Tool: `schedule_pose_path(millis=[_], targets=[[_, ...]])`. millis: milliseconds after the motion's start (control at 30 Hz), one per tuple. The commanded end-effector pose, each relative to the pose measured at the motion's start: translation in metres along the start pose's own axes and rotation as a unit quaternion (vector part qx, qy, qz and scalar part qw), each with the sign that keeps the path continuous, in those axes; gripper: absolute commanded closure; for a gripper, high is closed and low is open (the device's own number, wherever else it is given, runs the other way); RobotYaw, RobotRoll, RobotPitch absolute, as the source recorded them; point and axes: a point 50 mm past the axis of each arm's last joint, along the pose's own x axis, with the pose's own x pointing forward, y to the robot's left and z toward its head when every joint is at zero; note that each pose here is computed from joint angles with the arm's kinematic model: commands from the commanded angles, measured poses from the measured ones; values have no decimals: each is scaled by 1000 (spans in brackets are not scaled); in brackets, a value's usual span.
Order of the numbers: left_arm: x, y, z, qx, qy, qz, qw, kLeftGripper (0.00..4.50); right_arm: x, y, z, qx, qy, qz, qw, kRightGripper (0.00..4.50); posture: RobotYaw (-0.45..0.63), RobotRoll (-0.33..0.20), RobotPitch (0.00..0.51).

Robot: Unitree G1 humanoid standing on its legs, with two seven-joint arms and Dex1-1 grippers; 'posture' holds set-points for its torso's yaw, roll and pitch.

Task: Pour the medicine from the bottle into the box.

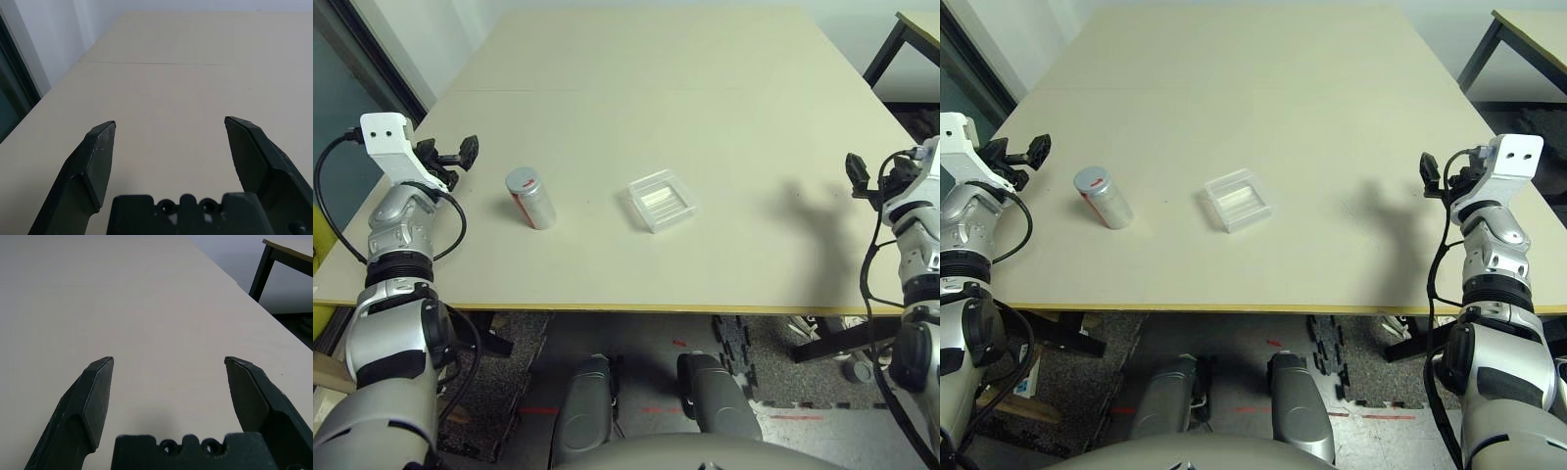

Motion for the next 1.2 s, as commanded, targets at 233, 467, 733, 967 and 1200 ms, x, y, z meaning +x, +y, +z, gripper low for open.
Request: schedule_pose_path(millis=[233,467,733,967,1200], targets=[[0,2,-1,3,9,1,1000,40,0,-1,-2,3,6,-3,1000,0,-147,0,111],[-1,6,5,8,14,-25,1000,40,6,14,-1,20,-9,41,999,0,-125,0,103],[-4,13,14,8,10,-35,999,40,9,53,4,36,-32,210,977,0,-115,0,88],[-3,9,22,3,3,-75,997,40,-5,89,13,44,-46,407,911,0,-109,0,86],[-8,2,25,-17,3,-138,990,40,-23,116,25,41,-58,540,839,0,-97,0,93]])
